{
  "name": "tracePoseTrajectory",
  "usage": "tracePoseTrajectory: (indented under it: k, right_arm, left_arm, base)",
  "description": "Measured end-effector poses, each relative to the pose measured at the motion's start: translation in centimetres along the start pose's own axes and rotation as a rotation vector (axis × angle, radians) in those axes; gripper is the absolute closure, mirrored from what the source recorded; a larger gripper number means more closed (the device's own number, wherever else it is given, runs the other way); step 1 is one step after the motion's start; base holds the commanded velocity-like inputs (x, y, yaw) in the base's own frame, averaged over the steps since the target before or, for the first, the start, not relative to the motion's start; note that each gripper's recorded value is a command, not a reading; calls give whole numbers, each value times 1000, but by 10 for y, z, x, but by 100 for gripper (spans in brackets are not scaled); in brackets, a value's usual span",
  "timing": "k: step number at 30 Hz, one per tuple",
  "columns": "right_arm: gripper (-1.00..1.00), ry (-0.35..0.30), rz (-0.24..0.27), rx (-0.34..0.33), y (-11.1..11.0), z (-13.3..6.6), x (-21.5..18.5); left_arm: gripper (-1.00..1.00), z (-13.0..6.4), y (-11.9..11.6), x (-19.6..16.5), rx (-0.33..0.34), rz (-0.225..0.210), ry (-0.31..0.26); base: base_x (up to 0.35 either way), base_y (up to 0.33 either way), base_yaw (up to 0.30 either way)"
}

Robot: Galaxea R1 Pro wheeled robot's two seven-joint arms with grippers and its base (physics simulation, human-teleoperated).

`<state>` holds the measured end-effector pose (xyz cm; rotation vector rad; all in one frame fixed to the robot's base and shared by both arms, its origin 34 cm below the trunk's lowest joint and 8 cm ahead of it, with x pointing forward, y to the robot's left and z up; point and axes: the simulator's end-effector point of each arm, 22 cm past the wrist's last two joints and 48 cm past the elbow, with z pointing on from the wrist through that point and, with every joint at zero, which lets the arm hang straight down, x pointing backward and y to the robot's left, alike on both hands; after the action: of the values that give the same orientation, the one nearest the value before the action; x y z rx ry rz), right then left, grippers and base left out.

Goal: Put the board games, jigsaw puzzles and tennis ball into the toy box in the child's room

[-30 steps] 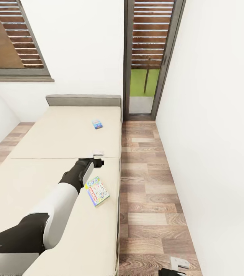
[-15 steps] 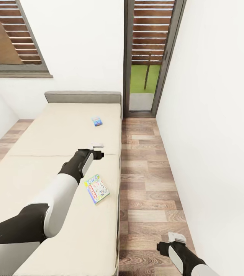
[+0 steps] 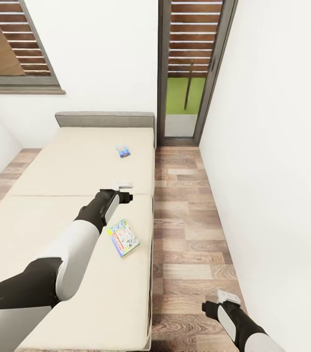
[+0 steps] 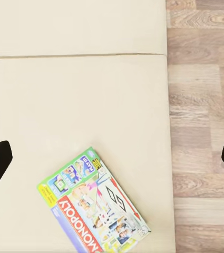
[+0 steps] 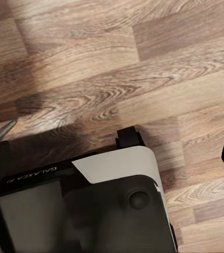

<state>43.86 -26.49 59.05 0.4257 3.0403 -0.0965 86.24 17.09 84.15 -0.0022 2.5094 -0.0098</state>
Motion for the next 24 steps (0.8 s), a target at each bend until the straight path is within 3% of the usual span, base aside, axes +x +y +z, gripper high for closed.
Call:
tracePoseTrajectory:
  k: [24]
  right_arm:
    - [-100,38,2,13,-5,12,16]
  left_arm:
    - [-100,13,-1,-13,1,4,6]
  base:
    - [0,0,0]
